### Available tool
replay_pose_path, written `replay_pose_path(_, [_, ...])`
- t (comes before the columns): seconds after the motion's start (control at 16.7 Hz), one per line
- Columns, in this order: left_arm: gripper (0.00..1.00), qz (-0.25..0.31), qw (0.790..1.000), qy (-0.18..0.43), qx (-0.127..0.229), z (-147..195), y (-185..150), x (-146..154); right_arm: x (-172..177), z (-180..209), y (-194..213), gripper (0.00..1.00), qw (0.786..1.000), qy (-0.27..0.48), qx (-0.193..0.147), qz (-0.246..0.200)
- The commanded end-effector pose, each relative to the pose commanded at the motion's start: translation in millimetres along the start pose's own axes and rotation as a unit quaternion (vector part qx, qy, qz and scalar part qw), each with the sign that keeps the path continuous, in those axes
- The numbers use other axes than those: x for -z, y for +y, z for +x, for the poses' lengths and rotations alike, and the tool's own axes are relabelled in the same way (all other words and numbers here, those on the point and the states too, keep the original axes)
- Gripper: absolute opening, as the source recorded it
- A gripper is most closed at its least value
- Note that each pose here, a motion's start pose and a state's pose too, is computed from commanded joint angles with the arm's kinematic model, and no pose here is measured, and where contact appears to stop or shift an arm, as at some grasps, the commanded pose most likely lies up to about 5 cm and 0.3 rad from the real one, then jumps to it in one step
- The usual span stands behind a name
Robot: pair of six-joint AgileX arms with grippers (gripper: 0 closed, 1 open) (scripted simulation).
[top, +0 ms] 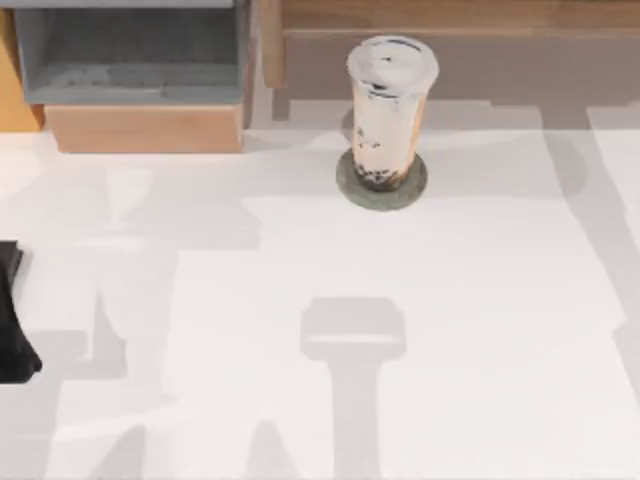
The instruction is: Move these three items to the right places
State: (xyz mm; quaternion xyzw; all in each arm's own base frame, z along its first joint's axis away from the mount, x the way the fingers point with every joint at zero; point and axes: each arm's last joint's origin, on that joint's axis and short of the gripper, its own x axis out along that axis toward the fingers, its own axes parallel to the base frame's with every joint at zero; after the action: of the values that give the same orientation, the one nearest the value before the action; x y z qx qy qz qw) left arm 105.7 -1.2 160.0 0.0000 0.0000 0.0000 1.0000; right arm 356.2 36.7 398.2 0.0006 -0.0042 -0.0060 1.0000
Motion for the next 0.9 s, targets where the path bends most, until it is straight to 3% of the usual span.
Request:
replay_pose_path(0.42, [1.0,0.0,1.0,0.0,0.0,0,0,0,-34,39,36,0.0,0.996,-0.082,-0.048,-0.005])
replay_pose_path(0.66, [1.0,0.0,1.0,0.0,0.0,0,0,0,-11,88,16,0.0,0.999,-0.027,-0.018,-0.004])
replay_pose_path(0.9, [1.0,0.0,1.0,0.0,0.0,0,0,0,3,102,2,0.0,1.0,0.003,-0.001,0.0])
